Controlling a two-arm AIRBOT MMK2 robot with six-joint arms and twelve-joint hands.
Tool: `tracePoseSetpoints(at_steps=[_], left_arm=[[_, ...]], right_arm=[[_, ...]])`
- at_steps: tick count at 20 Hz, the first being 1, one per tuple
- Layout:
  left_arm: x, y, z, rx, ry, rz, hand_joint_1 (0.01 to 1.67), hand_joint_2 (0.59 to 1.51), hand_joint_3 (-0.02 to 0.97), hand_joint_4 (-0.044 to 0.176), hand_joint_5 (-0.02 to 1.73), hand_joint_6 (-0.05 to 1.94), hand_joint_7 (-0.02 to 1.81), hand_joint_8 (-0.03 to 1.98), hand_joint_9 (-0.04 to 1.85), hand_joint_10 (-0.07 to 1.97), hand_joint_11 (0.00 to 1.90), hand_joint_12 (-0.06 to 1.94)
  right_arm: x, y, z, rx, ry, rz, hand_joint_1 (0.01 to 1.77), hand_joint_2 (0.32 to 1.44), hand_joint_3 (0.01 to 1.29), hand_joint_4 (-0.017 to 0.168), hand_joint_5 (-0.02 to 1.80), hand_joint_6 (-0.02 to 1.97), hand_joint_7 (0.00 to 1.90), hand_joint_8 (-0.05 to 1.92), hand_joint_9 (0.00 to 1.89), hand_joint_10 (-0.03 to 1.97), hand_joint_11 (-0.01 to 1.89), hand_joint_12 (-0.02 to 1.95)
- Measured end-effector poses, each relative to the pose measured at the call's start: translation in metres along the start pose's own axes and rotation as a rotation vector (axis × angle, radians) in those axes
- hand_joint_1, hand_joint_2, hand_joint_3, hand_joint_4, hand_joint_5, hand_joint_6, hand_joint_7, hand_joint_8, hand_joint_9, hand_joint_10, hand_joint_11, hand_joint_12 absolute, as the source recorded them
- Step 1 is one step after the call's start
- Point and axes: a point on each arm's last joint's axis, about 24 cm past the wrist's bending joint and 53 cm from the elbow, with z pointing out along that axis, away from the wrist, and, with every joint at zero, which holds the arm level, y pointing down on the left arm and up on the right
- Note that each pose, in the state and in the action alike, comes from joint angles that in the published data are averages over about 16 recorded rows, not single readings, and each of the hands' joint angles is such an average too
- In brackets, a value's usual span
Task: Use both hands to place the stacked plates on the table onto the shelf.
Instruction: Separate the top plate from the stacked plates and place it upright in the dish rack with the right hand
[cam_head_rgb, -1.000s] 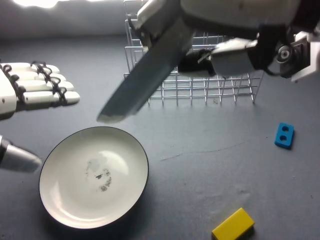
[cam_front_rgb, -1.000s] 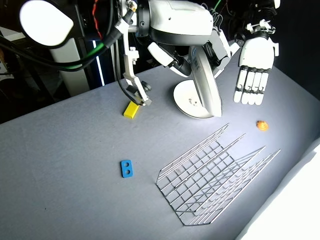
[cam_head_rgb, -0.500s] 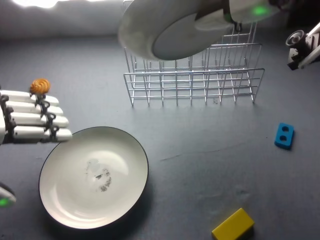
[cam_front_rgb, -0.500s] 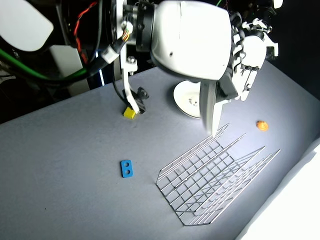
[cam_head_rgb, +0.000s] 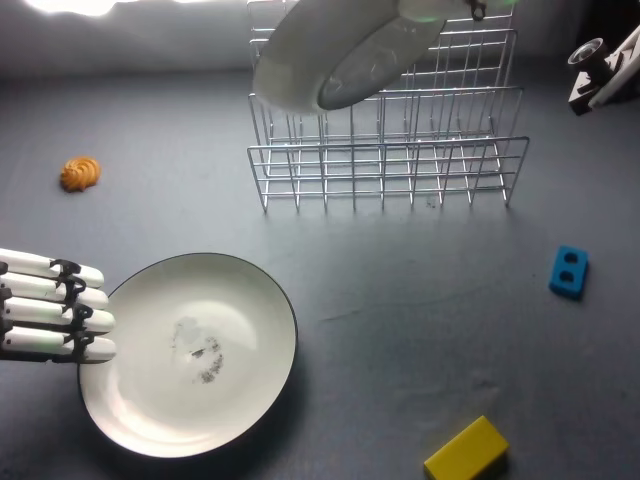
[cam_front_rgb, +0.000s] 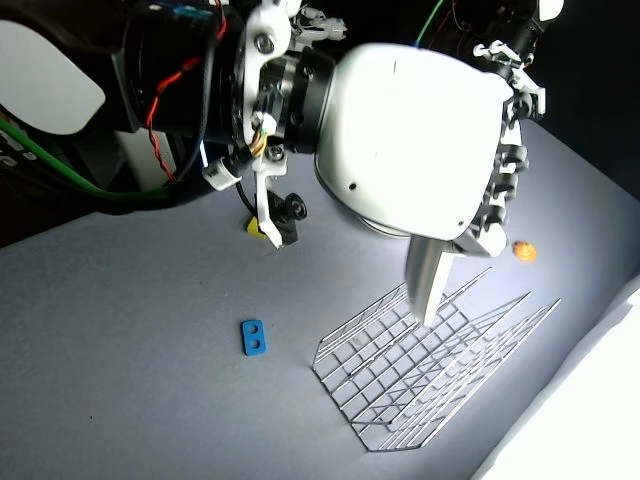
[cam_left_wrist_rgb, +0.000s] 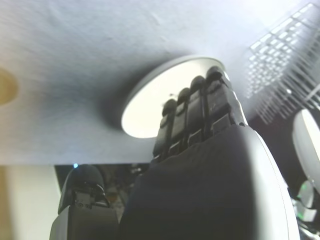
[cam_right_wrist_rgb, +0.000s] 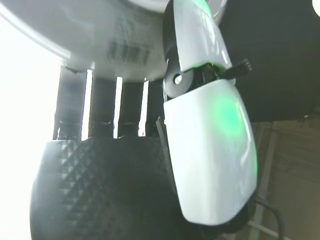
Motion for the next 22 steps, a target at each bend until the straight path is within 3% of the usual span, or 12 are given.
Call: tracePoseSetpoints(at_steps=[10, 22], left_arm=[[0.013, -0.005, 0.007, -0.008, 0.038, -0.016, 0.01, 1.107, 0.012, 0.005, 0.02, 0.01, 0.02, 0.01, 0.02, 0.01, 0.02, 0.0], [0.03, -0.008, 0.017, -0.044, 0.07, -0.081, 0.01, 1.107, 0.012, 0.001, 0.01, 0.0, 0.02, 0.01, 0.02, 0.01, 0.02, -0.02]], right_arm=[[-0.015, -0.028, 0.02, 0.057, -0.037, 0.095, 1.37, 1.01, 0.01, -0.009, 0.86, 1.08, 0.99, 0.97, 0.97, 1.09, 0.8, 1.22], [-0.021, -0.069, 0.029, 0.158, -0.069, 0.29, 1.37, 1.03, 0.01, -0.009, 0.85, 1.06, 0.98, 0.99, 0.96, 1.11, 0.79, 1.22]])
